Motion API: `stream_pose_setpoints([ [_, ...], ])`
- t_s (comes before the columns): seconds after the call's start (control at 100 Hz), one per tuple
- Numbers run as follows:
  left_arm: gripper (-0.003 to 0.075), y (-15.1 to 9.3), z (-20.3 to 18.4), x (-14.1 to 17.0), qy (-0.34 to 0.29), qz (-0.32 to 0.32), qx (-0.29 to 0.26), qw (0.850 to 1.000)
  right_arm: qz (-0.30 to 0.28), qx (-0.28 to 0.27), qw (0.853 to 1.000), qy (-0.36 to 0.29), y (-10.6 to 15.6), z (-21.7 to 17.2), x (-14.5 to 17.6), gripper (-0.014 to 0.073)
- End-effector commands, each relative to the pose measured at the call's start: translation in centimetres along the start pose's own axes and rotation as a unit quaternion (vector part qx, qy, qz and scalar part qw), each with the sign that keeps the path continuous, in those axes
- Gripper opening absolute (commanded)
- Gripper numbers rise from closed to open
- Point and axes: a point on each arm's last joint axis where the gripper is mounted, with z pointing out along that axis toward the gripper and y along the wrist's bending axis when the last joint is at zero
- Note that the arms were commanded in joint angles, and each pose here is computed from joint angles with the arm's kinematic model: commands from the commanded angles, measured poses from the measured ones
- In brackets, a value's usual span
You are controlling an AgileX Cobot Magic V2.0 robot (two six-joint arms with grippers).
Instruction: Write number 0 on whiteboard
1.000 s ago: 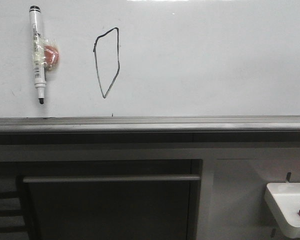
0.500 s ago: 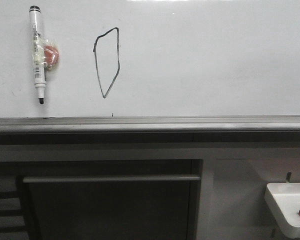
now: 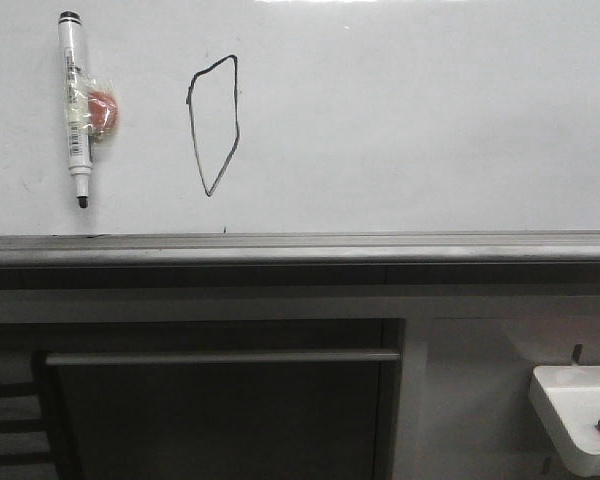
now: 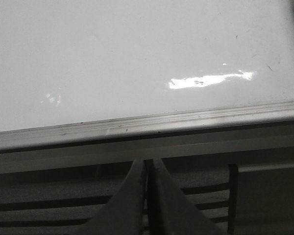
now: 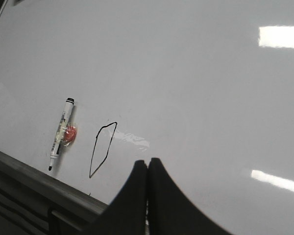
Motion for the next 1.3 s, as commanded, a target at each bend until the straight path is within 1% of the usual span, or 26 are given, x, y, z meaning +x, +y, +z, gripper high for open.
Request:
stream_pose_setpoints([
  [0.0,-0.0020,0.0,-0.1,-0.4,-0.040,-0.008,-0.005,0.999,0.007,0.015,1.000,-0.023,-0.3,0.0,-1.0,-0.0066],
  [0.01,-0.0020,0.0,-0.1,-0.4,-0.040,-0.008,-0.005,0.999,0.022,0.015,0.999,-0.024,-0.3,0.0,-1.0,-0.0066],
  [0.02,-0.0020,0.0,-0.1,-0.4,-0.040,-0.008,-0.005,0.999,0.009,0.014,1.000,-0.024,-0.3,0.0,-1.0,-0.0066],
  [0.03,-0.0020,0.0,-0.1,-0.4,-0.040,-0.008,-0.005,0.999,0.025,0.013,0.999,-0.025,-0.3,0.0,-1.0,-0.0066],
  [0.04,-0.0020,0.0,-0.1,-0.4,-0.040,-0.008,-0.005,0.999,0.013,0.013,1.000,-0.025,-0.3,0.0,-1.0,-0.0066],
  [0.05,-0.0020,0.0,-0.1,-0.4,-0.040,-0.008,-0.005,0.999,0.029,0.011,0.999,-0.025,-0.2,0.0,-1.0,-0.0066],
  [0.06,-0.0020,0.0,-0.1,-0.4,-0.040,-0.008,-0.005,0.999,0.030,0.011,0.999,-0.025,-0.2,0.0,-1.0,-0.0066],
  [0.07,-0.0020,0.0,-0.1,-0.4,-0.040,-0.008,-0.005,0.999,0.016,0.010,0.999,-0.026,-0.2,0.0,-1.0,-0.0066],
  [0.08,-0.0020,0.0,-0.1,-0.4,-0.040,-0.008,-0.005,0.999,0.032,0.009,0.999,-0.025,-0.2,0.0,-1.0,-0.0066],
  [0.09,-0.0020,0.0,-0.1,-0.4,-0.040,-0.008,-0.005,0.999,0.018,0.008,0.999,-0.025,-0.2,0.0,-1.0,-0.0066],
  [0.1,-0.0020,0.0,-0.1,-0.4,-0.040,-0.008,-0.005,0.999,0.034,0.007,0.999,-0.026,-0.2,0.0,-1.0,-0.0066],
  [0.12,-0.0020,0.0,-0.1,-0.4,-0.040,-0.008,-0.005,0.999,0.022,0.006,0.999,-0.026,-0.1,0.0,-1.0,-0.0066],
  [0.13,-0.0020,0.0,-0.1,-0.4,-0.040,-0.008,-0.005,0.999,0.037,0.005,0.999,-0.026,-0.1,0.0,-1.0,-0.0066],
  [0.14,-0.0020,0.0,-0.1,-0.4,-0.040,-0.008,-0.005,0.999,0.025,0.004,0.999,-0.026,-0.1,0.0,-1.0,-0.0066],
  [0.15,-0.0020,0.0,-0.1,-0.4,-0.040,-0.008,-0.005,0.999,0.040,0.004,0.999,-0.026,-0.1,0.0,-1.0,-0.0066],
  [0.16,-0.0020,0.0,-0.1,-0.4,-0.040,-0.008,-0.005,0.999,0.029,0.003,0.999,-0.026,-0.1,0.0,-1.1,-0.0066],
  [0.17,-0.0020,0.0,-0.1,-0.4,-0.040,-0.008,-0.005,0.999,0.043,0.002,0.999,-0.026,-0.1,0.0,-1.1,-0.0066],
  [0.18,-0.0020,0.0,-0.1,-0.4,-0.040,-0.008,-0.005,0.999,0.032,0.002,0.999,-0.026,-0.1,0.0,-1.1,-0.0066],
  [0.22,-0.0020,0.0,-0.1,-0.4,-0.040,-0.008,-0.005,0.999,0.049,0.000,0.998,-0.029,-0.1,-0.1,-1.1,-0.0066],
  [0.46,-0.0020,0.0,-0.1,-0.4,-0.040,-0.008,-0.005,0.999,0.049,0.009,0.998,-0.037,-0.2,-0.3,-1.2,-0.0066],
  [0.56,-0.0020,0.0,-0.1,-0.4,-0.040,-0.008,-0.005,0.999,0.041,0.040,0.997,-0.043,-0.6,-0.6,-1.3,-0.0066],
  [0.72,-0.0020,0.0,-0.1,-0.4,-0.040,-0.008,-0.005,0.999,0.024,0.122,0.990,-0.064,-1.5,-1.6,-1.7,-0.0066],
  [0.84,-0.0020,0.0,-0.1,-0.4,-0.040,-0.008,-0.005,0.999,0.006,0.191,0.978,-0.086,-2.0,-2.6,-2.0,-0.0066],
  [0.99,-0.0020,0.0,-0.1,-0.4,-0.040,-0.008,-0.005,0.999,-0.020,0.272,0.956,-0.111,-2.1,-3.9,-2.3,-0.0066],
  [1.15,-0.0020,0.0,-0.1,-0.4,-0.040,-0.008,-0.005,0.999,-0.037,0.313,0.940,-0.127,-1.9,-4.7,-1.9,-0.0066],
  [1.29,-0.0020,0.0,-0.1,-0.4,-0.040,-0.008,-0.005,0.999,-0.036,0.320,0.939,-0.117,-2.0,-4.8,0.3,-0.0066],
])
